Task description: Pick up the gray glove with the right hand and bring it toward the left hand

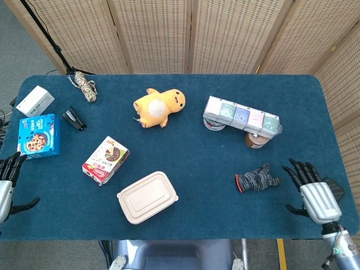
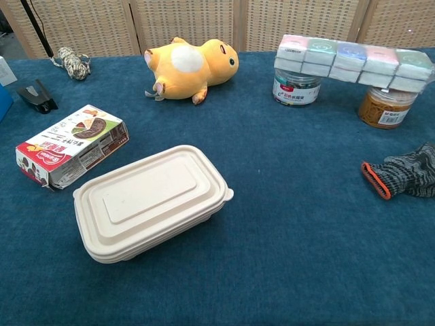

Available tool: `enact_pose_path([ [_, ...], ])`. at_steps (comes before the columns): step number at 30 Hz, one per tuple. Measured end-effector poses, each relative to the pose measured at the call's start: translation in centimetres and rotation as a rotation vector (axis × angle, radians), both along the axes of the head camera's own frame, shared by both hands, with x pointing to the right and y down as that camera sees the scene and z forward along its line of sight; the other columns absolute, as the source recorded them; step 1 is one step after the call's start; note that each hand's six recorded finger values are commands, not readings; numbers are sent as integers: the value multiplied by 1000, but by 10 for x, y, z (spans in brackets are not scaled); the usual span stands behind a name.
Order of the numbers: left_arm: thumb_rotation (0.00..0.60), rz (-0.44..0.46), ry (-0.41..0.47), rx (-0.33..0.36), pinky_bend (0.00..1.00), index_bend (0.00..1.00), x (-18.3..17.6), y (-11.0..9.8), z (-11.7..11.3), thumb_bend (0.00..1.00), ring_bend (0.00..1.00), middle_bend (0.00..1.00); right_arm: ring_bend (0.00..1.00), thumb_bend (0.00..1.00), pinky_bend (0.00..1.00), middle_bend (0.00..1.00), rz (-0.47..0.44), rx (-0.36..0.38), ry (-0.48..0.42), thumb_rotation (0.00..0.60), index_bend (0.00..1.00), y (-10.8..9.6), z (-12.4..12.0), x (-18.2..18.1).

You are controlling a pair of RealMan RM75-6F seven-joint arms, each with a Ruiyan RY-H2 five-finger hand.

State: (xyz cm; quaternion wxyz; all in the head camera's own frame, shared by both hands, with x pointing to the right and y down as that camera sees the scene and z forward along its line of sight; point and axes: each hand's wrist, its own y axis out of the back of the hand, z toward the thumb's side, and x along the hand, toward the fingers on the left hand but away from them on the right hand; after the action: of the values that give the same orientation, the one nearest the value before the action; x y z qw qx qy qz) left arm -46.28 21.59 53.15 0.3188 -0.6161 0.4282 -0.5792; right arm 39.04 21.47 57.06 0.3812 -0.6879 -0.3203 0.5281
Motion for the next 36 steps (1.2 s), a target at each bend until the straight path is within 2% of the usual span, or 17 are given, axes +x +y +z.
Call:
enact_pose_path([
  [5,600,-7,-3,-2,0,0,0,-3,2,0,0,0,0,26,10,0,-121,-92,-29,600,109,-14,36,-41],
  [10,600,-14,1,2,0,0,-2,-3,0,0,0,0,0,40,13,0,-186,-189,-50,600,102,-24,66,-71],
  [13,600,-18,3,8,0,0,-3,-3,-2,0,0,0,0,41,13,3,-208,-220,-54,600,111,-29,79,-84],
  [18,600,-17,8,-1,0,0,-4,-3,-1,0,0,0,20,58,22,90,-224,-233,-44,600,150,-36,88,-92],
  [21,600,-14,10,-3,0,0,-3,-2,-1,0,0,0,22,70,26,97,-249,-223,1,600,163,-39,94,-88],
  [25,600,-15,8,-4,0,0,-3,-1,0,0,0,0,35,83,61,108,-234,-265,1,600,177,-38,102,-85],
  [28,600,-9,4,-13,0,0,-1,0,2,0,0,0,50,97,90,124,-235,-270,23,600,199,-40,108,-82],
  [36,600,-13,2,-17,0,0,0,1,3,0,0,0,133,190,198,192,-250,-235,87,600,255,-48,116,-72],
])
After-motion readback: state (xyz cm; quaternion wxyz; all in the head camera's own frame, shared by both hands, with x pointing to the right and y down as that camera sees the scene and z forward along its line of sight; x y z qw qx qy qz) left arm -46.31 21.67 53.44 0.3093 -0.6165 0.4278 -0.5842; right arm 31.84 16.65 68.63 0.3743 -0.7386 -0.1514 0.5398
